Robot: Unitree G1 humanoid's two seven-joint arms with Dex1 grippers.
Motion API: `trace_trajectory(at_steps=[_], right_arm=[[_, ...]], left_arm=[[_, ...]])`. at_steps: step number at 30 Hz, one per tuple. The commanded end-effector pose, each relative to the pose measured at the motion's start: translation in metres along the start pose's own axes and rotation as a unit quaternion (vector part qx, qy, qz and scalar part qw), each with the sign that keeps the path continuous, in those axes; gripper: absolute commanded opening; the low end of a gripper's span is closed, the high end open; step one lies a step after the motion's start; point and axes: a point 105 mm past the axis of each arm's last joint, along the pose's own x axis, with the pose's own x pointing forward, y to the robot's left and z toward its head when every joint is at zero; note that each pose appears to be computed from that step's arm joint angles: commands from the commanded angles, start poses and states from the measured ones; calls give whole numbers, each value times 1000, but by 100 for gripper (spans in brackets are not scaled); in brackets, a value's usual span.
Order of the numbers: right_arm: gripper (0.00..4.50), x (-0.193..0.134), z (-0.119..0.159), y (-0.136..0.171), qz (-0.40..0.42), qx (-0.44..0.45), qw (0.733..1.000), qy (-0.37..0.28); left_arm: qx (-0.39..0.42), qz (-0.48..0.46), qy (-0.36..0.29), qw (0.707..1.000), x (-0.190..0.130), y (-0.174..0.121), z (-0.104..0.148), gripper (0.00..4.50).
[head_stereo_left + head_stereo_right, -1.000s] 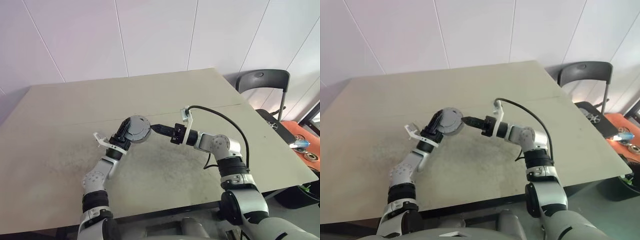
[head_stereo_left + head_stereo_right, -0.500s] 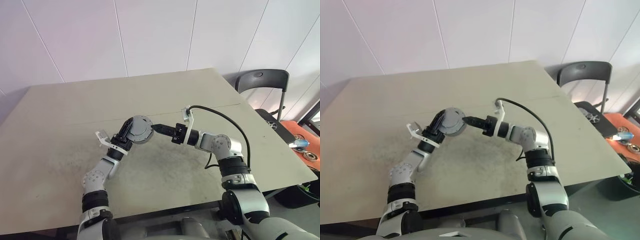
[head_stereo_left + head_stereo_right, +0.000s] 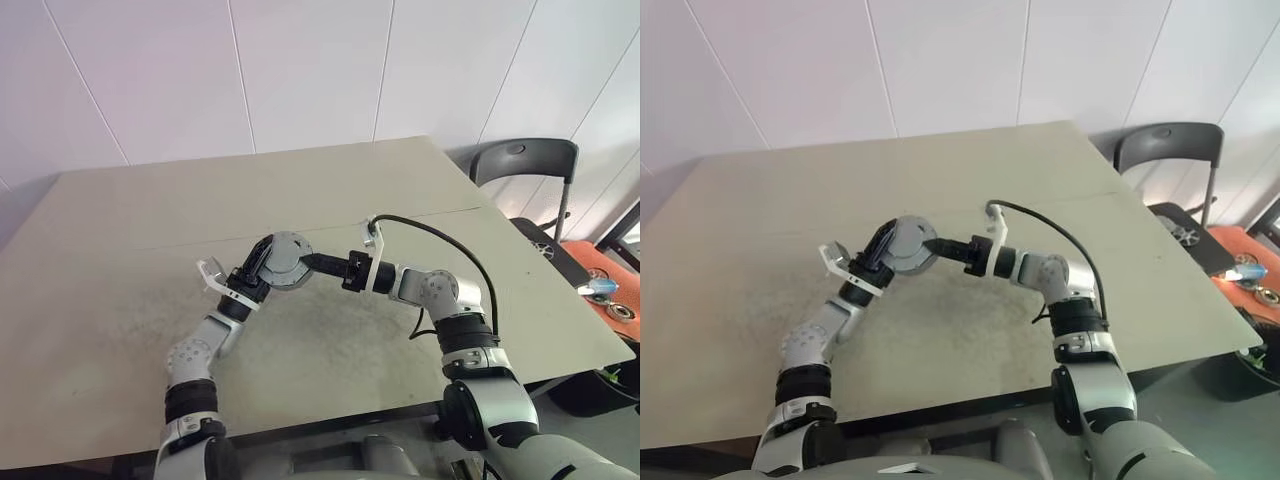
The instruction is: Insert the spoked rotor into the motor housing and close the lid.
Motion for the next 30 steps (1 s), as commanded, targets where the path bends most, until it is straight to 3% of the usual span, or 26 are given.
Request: trace_trajectory(at_steps=[1, 9, 15, 18, 24, 30], right_arm=[[163, 6, 6, 11, 23, -12, 1000, 1], [148, 6, 6, 11, 22, -13, 1000, 0], [148, 5, 4, 11, 25, -8, 1000, 3], [148, 5, 3, 11, 26, -7, 1000, 6], [148, 4, -13, -2, -7, 5, 999, 51], [148, 0, -22, -14, -36, 18, 996, 76]], left_arm=[[14, -59, 17, 998, 17, -27, -3, 261], [40, -1, 12, 999, 14, -7, 1, 261], [81, 93, -81, 989, -6, 25, 43, 261], [84, 99, -98, 987, -14, 26, 54, 261], [115, 119, 18, 986, -16, 31, 18, 261], [114, 127, 30, 985, -23, 32, 12, 261]])
